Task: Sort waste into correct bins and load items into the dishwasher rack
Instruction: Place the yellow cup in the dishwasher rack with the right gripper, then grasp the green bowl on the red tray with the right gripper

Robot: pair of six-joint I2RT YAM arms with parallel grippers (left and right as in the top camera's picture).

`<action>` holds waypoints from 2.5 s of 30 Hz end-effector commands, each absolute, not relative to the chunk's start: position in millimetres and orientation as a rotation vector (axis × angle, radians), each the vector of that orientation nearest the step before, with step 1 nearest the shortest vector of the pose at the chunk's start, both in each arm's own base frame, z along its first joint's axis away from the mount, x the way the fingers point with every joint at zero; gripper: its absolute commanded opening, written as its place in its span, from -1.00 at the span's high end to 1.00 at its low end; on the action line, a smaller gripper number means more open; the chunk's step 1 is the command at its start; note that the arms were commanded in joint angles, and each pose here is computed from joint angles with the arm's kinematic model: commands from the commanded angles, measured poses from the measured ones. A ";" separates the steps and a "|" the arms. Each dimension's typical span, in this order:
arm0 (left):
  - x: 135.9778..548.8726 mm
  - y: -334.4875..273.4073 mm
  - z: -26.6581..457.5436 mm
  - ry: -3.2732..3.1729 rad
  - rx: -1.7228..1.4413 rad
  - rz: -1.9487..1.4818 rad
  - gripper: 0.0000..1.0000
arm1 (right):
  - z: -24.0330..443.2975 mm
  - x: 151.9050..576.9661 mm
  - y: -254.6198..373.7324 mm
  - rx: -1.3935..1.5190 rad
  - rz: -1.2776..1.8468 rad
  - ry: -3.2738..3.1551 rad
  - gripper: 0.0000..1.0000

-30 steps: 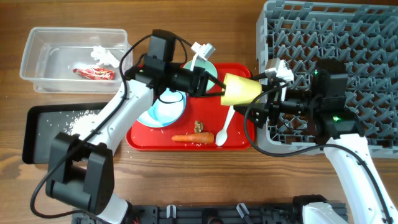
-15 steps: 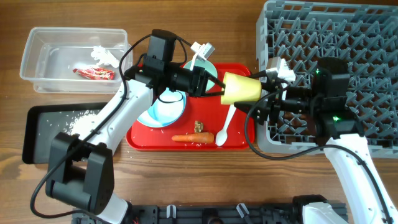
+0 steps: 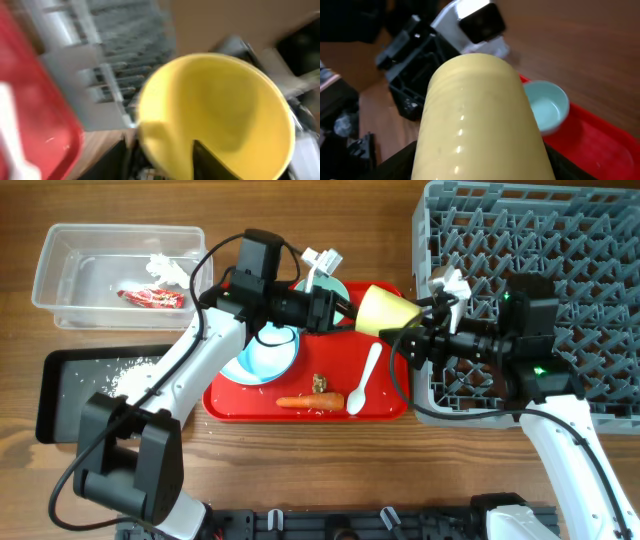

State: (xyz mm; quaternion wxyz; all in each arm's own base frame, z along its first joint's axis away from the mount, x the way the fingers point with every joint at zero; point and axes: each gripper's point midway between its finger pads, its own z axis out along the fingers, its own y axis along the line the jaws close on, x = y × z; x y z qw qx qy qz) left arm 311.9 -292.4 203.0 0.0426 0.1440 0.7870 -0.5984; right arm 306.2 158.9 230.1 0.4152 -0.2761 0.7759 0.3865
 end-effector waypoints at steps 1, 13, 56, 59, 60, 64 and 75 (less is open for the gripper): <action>336.2 -270.7 166.5 2.574 0.226 -1.488 0.07 | 220.8 328.1 128.4 -0.512 0.729 2.077 -0.16; 344.8 -123.7 132.4 2.796 -0.259 -0.637 -0.02 | 259.6 307.9 -6.9 0.204 0.331 2.252 -0.09; 328.4 -93.2 172.6 2.700 -0.292 -0.467 -0.07 | 127.1 282.2 -278.9 1.405 -0.112 2.526 -0.99; 328.5 -93.2 172.6 2.700 -0.292 -0.466 -0.08 | 128.8 296.1 -269.1 1.366 0.017 2.505 -0.99; 328.5 -93.2 172.6 2.700 -0.292 -0.466 -0.08 | 129.7 301.1 -264.6 1.353 0.070 2.497 -1.00; 328.5 -93.2 172.6 2.700 -0.292 -0.466 -0.12 | 137.9 315.2 -248.1 1.248 0.216 2.493 -0.99; 326.8 -77.5 167.6 2.711 -0.326 -0.342 -0.33 | 250.6 387.0 -63.0 0.218 0.454 2.428 -0.91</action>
